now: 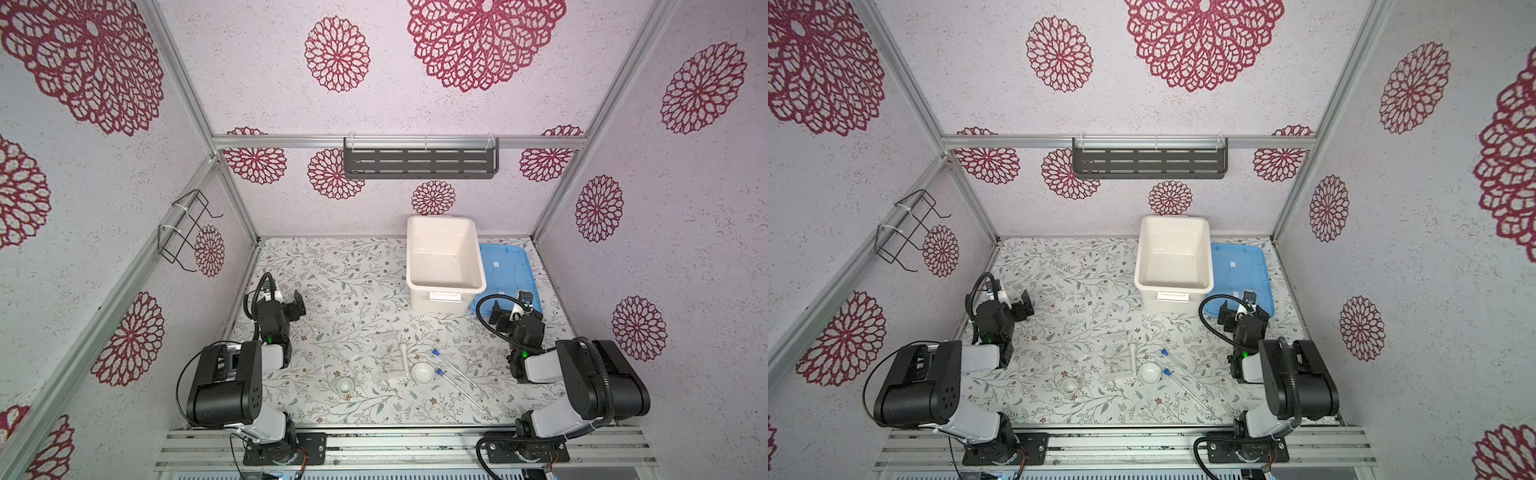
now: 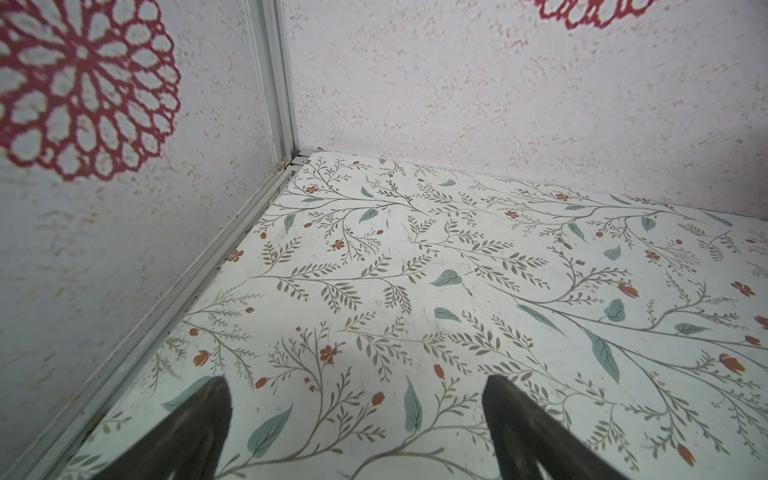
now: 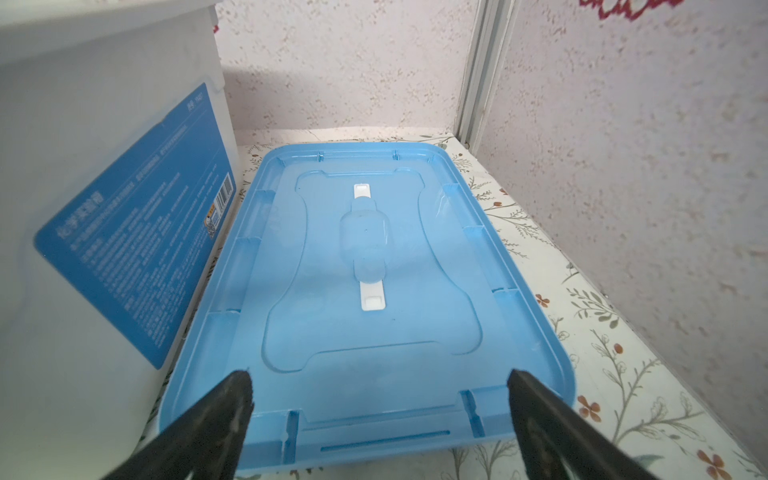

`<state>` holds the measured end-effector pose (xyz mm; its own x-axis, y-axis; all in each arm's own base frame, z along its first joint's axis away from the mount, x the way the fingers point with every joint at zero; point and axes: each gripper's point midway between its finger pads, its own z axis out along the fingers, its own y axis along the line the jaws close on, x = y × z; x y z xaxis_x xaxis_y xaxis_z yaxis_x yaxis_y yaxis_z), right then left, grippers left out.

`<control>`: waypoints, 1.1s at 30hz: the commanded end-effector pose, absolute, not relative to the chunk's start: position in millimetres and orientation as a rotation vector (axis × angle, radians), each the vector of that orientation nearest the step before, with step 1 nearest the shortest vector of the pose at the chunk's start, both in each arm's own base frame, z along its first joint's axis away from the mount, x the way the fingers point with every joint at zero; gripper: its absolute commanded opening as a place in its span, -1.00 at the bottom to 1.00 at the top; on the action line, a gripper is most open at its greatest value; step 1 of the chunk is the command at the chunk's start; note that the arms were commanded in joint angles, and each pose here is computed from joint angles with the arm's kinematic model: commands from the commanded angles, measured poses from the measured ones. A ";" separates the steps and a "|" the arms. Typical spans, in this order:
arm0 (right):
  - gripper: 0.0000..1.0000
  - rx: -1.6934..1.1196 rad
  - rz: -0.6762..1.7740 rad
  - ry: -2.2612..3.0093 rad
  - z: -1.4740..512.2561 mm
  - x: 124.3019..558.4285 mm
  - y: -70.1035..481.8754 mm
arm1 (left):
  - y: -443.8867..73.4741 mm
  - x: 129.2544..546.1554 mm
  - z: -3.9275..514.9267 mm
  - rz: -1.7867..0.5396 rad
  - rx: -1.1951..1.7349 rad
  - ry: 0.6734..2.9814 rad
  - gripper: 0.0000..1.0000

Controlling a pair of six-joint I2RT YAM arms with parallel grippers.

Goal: Organize the chemistry lab equipment

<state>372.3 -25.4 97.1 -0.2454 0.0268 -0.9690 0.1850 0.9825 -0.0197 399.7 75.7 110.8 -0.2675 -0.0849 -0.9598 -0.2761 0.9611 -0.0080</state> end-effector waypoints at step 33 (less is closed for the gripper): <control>0.79 0.405 0.320 2.049 195.6 254.8 34.0 | 14.8 329.8 212.1 -0.437 -0.672 2.235 0.95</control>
